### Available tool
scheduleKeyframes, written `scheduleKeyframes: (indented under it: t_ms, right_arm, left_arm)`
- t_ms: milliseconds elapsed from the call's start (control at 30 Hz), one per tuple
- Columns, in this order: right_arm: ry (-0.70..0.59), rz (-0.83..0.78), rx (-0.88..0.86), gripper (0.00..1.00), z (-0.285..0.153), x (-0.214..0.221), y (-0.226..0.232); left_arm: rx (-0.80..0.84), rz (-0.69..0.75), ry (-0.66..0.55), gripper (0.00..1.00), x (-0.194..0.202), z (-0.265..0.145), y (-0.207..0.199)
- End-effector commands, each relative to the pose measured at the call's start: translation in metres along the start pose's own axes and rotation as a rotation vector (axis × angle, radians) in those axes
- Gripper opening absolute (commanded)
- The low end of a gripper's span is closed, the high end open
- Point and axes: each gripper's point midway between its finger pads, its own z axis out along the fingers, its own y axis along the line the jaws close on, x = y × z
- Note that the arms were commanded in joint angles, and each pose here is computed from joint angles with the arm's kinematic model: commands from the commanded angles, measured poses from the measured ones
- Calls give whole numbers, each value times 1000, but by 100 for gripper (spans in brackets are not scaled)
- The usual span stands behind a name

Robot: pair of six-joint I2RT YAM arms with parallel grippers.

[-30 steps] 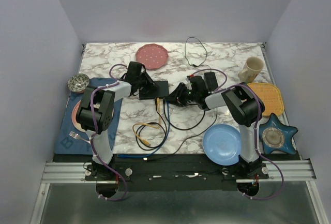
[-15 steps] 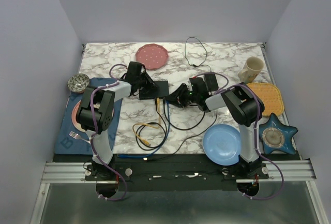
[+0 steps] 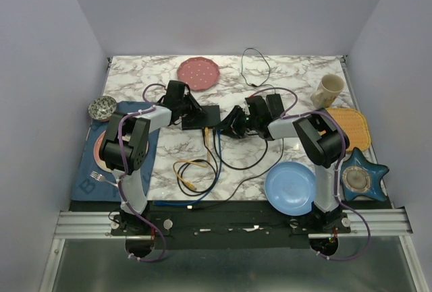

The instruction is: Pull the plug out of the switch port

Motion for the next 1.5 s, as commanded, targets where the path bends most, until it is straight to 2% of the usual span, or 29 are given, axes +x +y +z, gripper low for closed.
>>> scheduleKeyframes:
  t_ms: [0,133,500,1000,1100,1333,1467]
  right_arm:
    - [-2,-24,179,52,-9,6,-40]
    - [-18,-33,188,47,-11,4,-40]
    - [-19,-24,172,46,-1,-5,-31]
    - [-32,4,165,37,10,-14,-27]
    - [-29,-7,161,30,9,-14,-25]
    - [-27,-31,164,1,4,-10,-28]
    - [-15,-65,164,1,2,-8,-29]
  left_arm:
    - [-59,-17,36,35,12,-1,22]
    - [-56,-20,38,35,12,-2,21]
    - [-54,-21,39,35,14,-3,22]
    - [-61,-27,44,35,18,-4,26]
    - [-61,-27,44,35,18,-4,26]
    - [-57,-32,50,35,20,-5,25]
    - [-11,-37,59,35,24,-11,16]
